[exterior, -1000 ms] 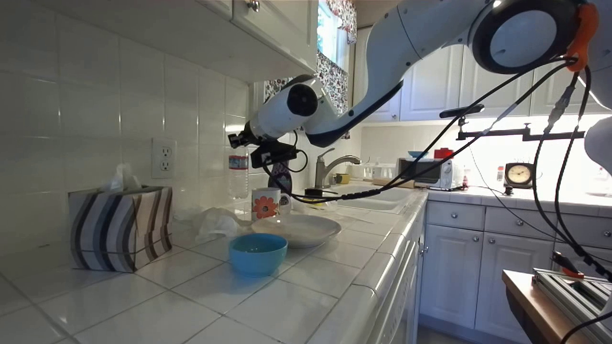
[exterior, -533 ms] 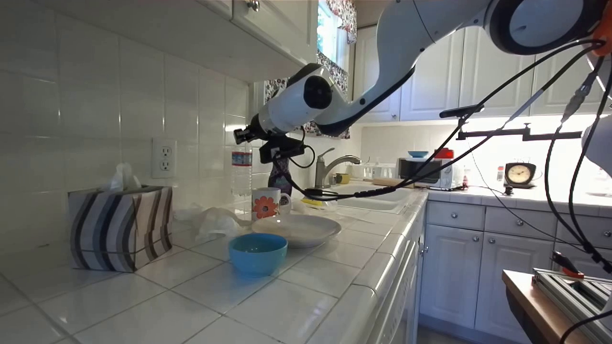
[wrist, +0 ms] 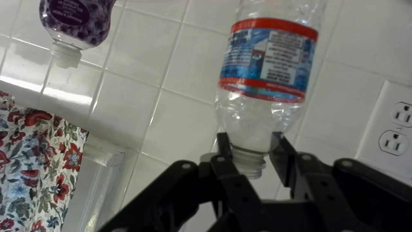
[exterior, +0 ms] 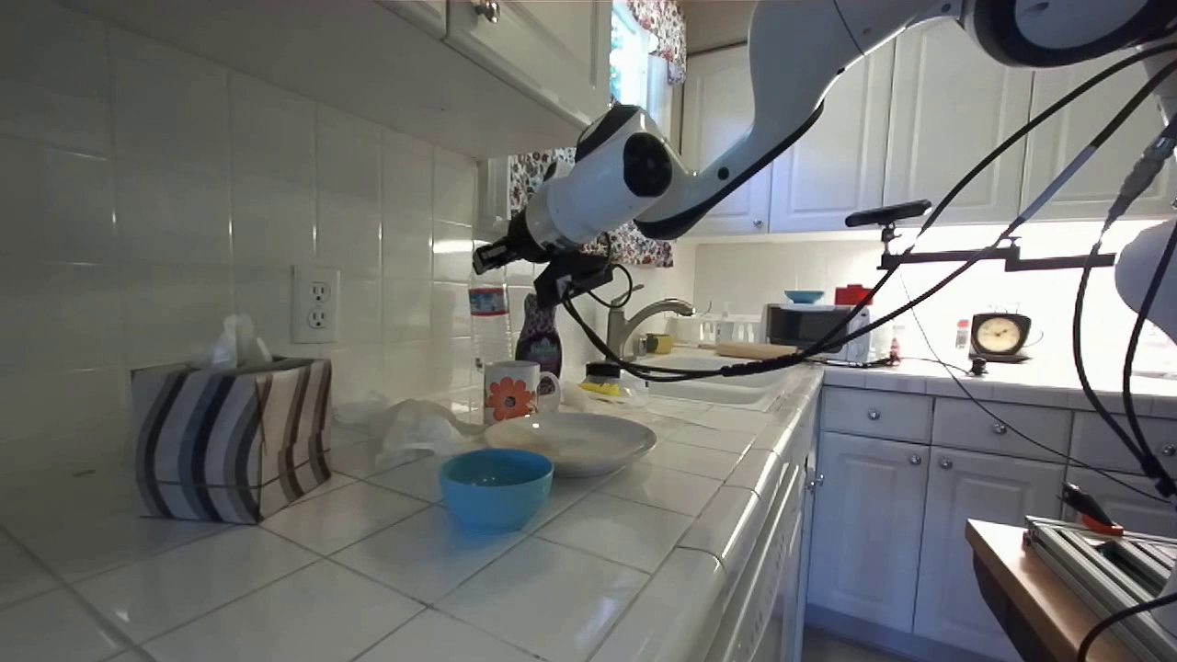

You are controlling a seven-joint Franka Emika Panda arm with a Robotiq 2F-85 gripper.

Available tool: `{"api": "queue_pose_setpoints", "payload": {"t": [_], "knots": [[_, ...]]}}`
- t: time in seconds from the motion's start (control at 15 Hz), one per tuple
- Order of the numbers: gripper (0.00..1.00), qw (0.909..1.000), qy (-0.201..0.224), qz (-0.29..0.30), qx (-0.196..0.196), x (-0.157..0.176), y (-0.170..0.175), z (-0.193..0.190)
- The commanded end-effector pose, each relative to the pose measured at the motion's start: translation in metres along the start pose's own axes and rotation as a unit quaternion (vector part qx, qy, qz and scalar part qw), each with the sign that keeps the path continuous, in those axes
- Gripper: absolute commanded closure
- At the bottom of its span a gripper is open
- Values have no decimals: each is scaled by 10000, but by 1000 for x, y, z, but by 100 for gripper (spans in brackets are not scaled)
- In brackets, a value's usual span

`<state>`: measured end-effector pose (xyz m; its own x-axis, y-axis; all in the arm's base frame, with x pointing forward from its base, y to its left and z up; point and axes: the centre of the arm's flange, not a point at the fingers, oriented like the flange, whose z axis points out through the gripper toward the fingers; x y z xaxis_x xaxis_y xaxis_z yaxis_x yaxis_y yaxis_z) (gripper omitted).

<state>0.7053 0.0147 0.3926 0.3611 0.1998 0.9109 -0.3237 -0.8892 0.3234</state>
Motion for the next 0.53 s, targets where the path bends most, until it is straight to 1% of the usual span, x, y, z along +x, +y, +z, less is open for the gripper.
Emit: {"api": "queue_pose_setpoints", "payload": {"t": [0.0,0.27,0.47], "knots": [[89,9998,7,-214,29,-3,19,-36],[89,9996,47,-263,25,-7,27,-57],[89,9999,90,-71,-51,-9,29,-68]]}}
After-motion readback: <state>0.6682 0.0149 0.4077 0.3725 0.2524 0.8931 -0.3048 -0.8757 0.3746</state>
